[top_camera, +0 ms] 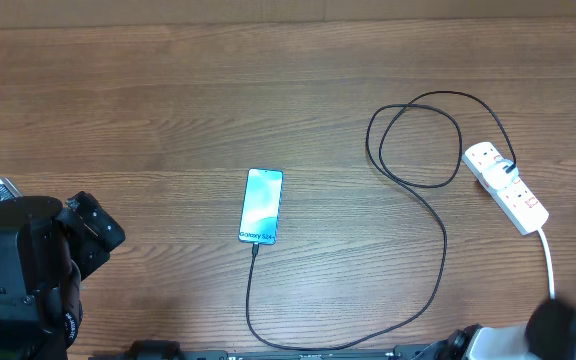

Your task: Plug charger to phone and switch on socket

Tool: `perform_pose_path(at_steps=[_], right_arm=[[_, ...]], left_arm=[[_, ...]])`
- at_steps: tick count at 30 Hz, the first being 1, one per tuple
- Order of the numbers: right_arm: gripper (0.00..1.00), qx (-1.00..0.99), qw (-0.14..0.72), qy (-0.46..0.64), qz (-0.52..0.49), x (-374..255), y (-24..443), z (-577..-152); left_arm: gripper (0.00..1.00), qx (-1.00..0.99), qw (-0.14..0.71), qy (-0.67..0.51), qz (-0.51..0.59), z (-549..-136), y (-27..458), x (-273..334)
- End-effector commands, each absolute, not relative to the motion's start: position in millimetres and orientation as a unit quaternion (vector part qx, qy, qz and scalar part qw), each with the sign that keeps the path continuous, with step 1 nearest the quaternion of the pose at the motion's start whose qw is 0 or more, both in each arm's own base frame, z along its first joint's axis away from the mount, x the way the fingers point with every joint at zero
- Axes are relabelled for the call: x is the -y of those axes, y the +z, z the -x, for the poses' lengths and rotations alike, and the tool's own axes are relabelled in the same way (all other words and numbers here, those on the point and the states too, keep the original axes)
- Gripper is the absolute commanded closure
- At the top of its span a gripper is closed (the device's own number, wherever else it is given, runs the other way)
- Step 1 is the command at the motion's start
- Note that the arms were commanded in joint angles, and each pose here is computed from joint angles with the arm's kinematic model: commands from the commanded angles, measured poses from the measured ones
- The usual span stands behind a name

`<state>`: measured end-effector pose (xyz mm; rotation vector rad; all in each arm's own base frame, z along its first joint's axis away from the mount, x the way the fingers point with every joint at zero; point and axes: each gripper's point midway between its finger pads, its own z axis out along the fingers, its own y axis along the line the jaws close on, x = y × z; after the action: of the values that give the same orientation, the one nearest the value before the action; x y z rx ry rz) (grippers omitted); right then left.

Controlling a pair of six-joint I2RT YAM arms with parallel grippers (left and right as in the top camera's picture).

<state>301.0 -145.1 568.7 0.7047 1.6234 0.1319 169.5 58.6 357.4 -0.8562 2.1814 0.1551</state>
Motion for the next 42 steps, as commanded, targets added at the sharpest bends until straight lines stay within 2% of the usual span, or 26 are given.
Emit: perform_pose_path(at_steps=[1, 4, 6, 19, 22, 27, 36, 38, 42], right_arm=[[0.96, -0.606, 0.740, 0.118, -0.268, 92, 655, -239], [0.96, -0.509, 0.831, 0.115, -0.193, 55, 724, -184], [0.96, -0.470, 0.863, 0.114, -0.148, 33, 749, -157], [0.95, -0.322, 0.919, 0.225, 0.038, -45, 815, -71], [0.95, -0.341, 0.922, 0.175, 0.054, -47, 805, -64], [0.95, -0.373, 0.917, 0.143, 0.006, -28, 779, -50], [0.92, -0.458, 0.872, 0.173, 0.008, -29, 678, -30], [0.88, -0.460, 0.871, 0.171, 0.007, -29, 654, -24], [0.87, -0.456, 0.877, 0.149, -0.002, -23, 620, -12]], left_arm=[[0.00, -0.853, 0.389, 0.046, 0.344, -168, 358, -55], [0.01, -0.852, 0.394, 0.040, 0.343, -164, 360, -55], [0.01, -0.848, 0.403, 0.039, 0.342, -159, 362, -56], [0.00, -0.822, 0.450, 0.021, 0.348, -116, 374, -60], [0.00, -0.825, 0.445, 0.023, 0.347, -112, 371, -61], [0.01, -0.827, 0.442, 0.025, 0.347, -111, 369, -61], [0.00, -0.829, 0.440, 0.018, 0.345, -112, 369, -58], [0.01, -0.829, 0.440, 0.018, 0.345, -112, 369, -58], [0.00, -0.829, 0.440, 0.018, 0.344, -112, 369, -58]])
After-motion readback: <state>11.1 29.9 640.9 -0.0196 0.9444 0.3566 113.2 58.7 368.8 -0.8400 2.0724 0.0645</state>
